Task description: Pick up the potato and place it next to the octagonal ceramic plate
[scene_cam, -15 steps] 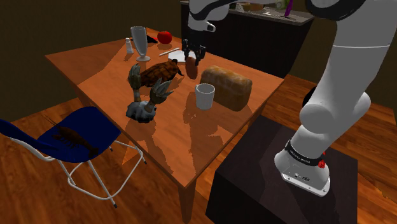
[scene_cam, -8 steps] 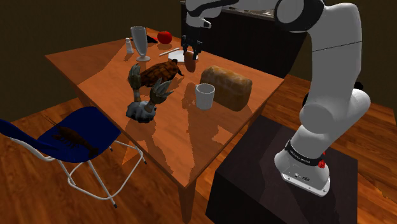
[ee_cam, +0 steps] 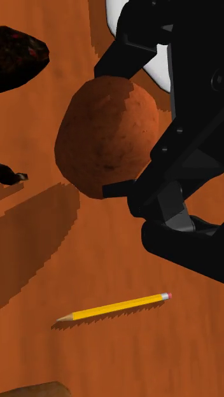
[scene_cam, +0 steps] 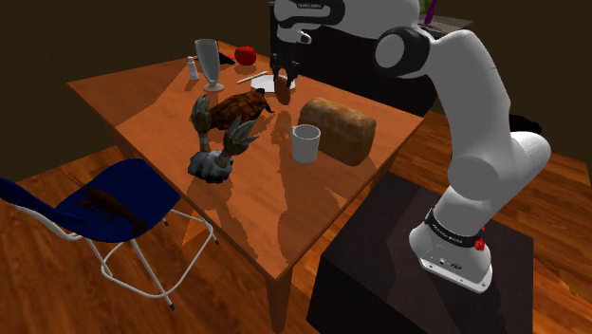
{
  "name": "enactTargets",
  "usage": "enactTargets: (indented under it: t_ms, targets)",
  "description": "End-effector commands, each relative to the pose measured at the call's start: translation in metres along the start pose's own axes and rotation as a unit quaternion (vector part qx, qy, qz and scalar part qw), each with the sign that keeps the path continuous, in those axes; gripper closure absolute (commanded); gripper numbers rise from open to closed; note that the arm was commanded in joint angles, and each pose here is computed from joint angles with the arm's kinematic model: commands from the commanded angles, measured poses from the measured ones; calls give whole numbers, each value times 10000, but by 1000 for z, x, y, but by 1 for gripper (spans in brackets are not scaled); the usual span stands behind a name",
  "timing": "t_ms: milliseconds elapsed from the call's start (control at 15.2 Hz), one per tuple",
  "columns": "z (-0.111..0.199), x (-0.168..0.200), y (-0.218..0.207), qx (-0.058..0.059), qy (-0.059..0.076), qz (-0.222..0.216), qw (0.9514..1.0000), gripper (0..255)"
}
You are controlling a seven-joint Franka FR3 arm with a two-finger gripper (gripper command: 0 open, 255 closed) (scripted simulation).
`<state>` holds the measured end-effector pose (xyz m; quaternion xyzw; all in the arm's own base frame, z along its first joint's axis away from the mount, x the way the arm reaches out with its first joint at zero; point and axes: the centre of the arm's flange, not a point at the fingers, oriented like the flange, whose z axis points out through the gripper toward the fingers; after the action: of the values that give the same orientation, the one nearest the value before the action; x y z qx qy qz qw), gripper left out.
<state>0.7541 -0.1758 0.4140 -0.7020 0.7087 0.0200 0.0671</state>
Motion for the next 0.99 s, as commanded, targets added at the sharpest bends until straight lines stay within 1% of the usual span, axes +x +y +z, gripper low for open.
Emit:
enactTargets:
  t_ms: [0, 528, 594, 924]
  targets:
    - [9, 2, 1, 5, 1, -1, 10000, 255]
    - [51, 8, 4, 5, 1, -1, 10000, 255]
    - [60, 9, 4, 5, 1, -1, 10000, 255]
    - [60, 9, 4, 5, 1, -1, 10000, 255]
